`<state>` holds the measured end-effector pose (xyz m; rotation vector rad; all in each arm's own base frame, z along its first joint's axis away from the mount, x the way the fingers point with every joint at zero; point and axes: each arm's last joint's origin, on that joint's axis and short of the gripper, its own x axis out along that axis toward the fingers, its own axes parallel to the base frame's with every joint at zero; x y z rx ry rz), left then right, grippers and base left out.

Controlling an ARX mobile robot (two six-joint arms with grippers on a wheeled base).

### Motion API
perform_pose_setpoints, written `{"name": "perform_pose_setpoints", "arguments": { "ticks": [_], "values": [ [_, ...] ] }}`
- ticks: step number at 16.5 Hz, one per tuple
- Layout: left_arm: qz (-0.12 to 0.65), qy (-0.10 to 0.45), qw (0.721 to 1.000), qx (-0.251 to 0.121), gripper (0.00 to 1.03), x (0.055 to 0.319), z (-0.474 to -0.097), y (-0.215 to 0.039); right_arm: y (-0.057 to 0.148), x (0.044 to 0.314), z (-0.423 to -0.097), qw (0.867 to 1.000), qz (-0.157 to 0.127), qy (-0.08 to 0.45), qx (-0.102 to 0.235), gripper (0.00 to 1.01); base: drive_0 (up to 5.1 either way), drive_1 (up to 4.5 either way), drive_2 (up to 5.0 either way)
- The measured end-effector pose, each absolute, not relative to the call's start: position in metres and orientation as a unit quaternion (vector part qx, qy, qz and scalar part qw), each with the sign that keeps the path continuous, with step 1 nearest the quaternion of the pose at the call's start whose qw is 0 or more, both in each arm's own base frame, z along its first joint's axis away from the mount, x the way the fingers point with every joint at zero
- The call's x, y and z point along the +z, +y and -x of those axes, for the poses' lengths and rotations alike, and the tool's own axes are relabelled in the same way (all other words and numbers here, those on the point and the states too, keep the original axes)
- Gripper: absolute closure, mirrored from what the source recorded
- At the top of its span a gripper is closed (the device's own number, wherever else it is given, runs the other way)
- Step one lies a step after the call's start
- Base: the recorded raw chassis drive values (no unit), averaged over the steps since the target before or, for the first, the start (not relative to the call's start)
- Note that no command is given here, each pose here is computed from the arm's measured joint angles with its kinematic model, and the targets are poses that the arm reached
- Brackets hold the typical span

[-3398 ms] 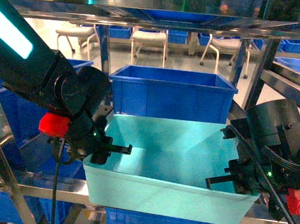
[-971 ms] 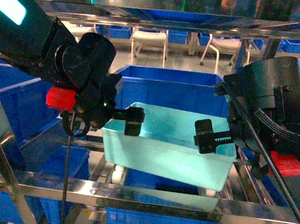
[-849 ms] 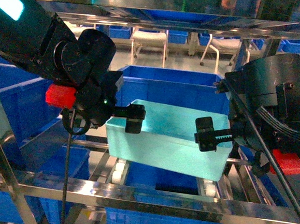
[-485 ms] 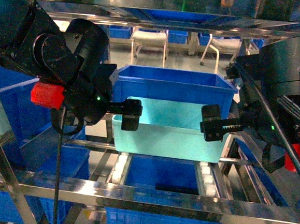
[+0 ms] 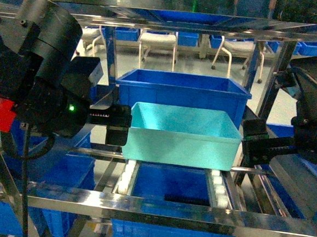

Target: Organize blue bins on left shelf correctly

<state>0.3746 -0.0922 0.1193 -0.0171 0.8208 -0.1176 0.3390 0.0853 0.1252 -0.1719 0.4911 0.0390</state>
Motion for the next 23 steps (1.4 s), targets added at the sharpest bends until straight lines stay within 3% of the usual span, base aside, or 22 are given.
{"name": "perform_pose_setpoints", "arguments": {
  "ticks": [8, 13, 18, 23],
  "values": [
    [0.001, 0.391, 0.92, -0.036, 0.05, 0.127, -0.337, -0.081, 0.079, 0.128, -0.309, 0.963, 0.085, 0.255, 0.033, 0.03, 0.0, 0.0, 0.0],
    [0.001, 0.361, 0.933, -0.004, 0.05, 0.147, -0.303, -0.071, 0.072, 0.149, -0.284, 0.966, 0.081, 0.243, 0.035, 0.03, 0.0, 0.0, 0.0],
    [-0.003, 0.34, 0.94, 0.039, 0.05, 0.162, -0.262, -0.065, 0.059, 0.166, -0.267, 0.967, 0.079, 0.24, 0.024, 0.03, 0.0, 0.0, 0.0],
    [-0.004, 0.307, 0.948, 0.081, 0.05, 0.18, -0.224, -0.081, 0.043, 0.186, -0.228, 0.966, 0.073, 0.249, -0.008, 0.03, 0.0, 0.0, 0.0]
  ]
}}
